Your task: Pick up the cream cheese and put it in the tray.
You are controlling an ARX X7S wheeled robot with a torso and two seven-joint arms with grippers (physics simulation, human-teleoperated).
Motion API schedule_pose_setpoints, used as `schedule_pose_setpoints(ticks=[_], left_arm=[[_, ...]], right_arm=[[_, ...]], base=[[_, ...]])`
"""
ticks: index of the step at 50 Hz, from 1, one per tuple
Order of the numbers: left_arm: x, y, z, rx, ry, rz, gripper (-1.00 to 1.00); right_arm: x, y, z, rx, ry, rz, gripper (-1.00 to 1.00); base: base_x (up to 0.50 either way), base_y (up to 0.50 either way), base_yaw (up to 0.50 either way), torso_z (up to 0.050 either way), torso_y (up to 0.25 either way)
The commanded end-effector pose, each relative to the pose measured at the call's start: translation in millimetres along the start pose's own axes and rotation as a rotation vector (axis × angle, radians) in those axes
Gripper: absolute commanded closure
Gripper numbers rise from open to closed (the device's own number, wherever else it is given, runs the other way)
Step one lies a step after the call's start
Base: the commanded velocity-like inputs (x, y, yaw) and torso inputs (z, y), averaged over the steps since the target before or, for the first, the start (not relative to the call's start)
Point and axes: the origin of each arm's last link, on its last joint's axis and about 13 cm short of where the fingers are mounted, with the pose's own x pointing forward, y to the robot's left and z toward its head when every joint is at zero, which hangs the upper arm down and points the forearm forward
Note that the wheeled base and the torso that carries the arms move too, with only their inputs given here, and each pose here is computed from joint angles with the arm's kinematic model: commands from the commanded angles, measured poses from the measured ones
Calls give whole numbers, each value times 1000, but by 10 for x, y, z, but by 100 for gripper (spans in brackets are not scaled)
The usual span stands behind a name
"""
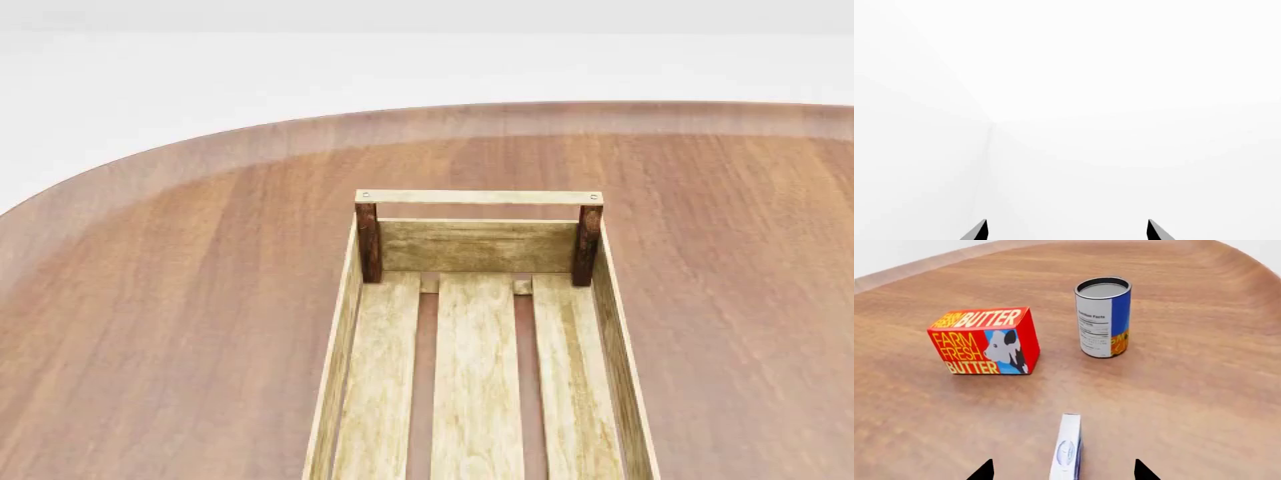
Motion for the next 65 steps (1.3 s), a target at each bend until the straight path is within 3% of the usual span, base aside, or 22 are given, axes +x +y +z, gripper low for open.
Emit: schedule_pose_setpoints(ticks=[1,65], left_arm=[[0,-1,0,-1,1,-1,-100],[-3,-2,-9,5,8,-4,-100]], right_arm=[[24,15,-31,-2,16,3,-100],[269,38,-123,44,110,-6,-100]], base=[[0,0,0,0,0],[0,0,0,0,0]])
